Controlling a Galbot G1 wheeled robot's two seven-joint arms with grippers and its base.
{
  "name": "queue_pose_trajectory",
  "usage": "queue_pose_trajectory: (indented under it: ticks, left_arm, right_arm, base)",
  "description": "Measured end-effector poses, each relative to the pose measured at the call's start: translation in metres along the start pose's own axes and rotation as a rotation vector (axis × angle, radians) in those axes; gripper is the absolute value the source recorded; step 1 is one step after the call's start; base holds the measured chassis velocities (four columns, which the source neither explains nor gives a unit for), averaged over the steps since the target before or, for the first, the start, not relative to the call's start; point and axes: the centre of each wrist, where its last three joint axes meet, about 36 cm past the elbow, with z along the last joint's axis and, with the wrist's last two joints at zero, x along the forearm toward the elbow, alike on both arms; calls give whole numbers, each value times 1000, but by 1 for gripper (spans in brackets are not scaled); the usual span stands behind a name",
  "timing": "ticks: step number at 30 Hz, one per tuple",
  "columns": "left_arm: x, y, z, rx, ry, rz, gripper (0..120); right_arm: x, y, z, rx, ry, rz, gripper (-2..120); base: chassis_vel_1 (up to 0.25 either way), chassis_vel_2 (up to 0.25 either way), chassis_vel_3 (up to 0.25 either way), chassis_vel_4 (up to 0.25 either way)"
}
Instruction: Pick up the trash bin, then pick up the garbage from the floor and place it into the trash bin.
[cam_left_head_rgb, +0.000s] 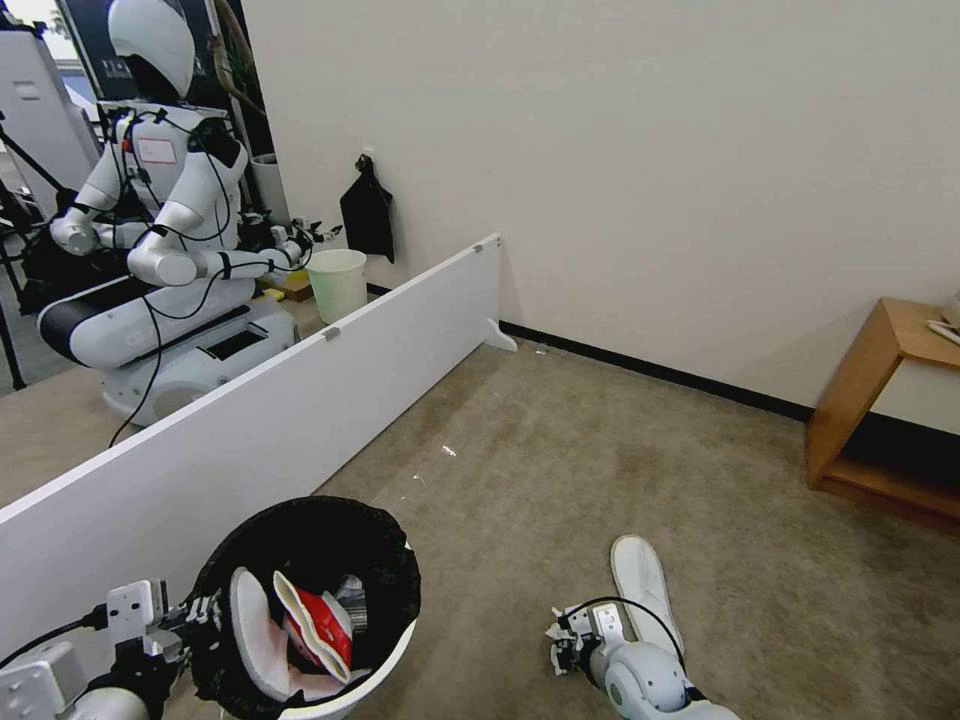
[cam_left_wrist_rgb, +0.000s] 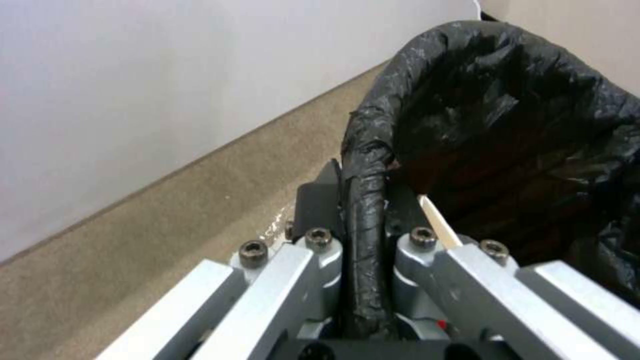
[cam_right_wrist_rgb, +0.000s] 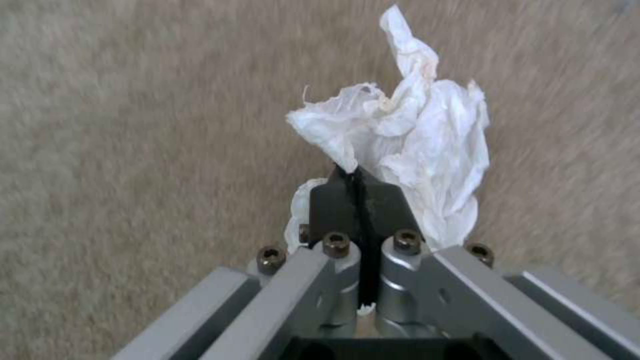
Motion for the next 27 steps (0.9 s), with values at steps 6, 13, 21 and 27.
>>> queue_pose_trajectory:
  ticks: [6, 13, 21, 27]
  left_arm:
    - [-4, 1, 1, 2, 4, -3, 4]
    - [-9, 4, 1, 5, 9, -3, 4]
    - [-11, 7, 3, 0, 27, -11, 4]
    - [-12, 7, 2, -3, 31, -14, 4]
  right_arm:
    - [22, -2, -20, 34, -129, -2, 0]
    - [63, 18, -68, 53, -435, -132, 0]
    - [130, 47, -125, 131, -754, -364, 0]
    - [181, 83, -180, 204, -901, -632, 0]
  base:
    - [0, 0, 0, 0]
    - [0, 0, 0, 0]
    - [0, 0, 0, 0]
    - [0, 0, 0, 0]
